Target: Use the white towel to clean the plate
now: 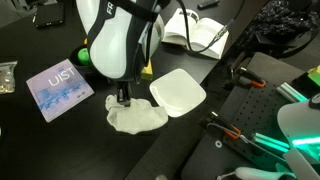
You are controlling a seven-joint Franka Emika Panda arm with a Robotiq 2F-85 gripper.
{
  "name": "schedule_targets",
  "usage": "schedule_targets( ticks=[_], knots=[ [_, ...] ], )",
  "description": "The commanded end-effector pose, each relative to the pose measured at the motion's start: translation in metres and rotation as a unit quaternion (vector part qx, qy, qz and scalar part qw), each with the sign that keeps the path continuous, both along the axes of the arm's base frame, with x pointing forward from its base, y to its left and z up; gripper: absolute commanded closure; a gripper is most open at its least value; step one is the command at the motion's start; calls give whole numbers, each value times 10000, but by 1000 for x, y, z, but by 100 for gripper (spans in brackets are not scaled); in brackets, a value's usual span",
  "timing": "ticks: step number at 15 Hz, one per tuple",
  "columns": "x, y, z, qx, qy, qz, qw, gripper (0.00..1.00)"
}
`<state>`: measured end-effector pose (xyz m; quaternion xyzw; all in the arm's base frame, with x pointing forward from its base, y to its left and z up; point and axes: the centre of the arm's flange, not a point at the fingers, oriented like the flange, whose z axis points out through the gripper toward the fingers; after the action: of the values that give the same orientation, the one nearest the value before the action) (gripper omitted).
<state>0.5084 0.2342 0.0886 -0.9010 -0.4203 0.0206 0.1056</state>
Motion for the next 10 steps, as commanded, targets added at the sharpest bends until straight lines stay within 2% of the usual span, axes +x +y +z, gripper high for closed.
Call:
schedule_targets(
  ticks=[1, 6, 10],
  knots=[
    [-2, 2, 3, -48, -18, 23, 10000, 40],
    [-8, 19, 28, -170, -160, 192, 9995, 2],
    [-15, 31, 68, -302, -371, 252, 9985, 0]
  ],
)
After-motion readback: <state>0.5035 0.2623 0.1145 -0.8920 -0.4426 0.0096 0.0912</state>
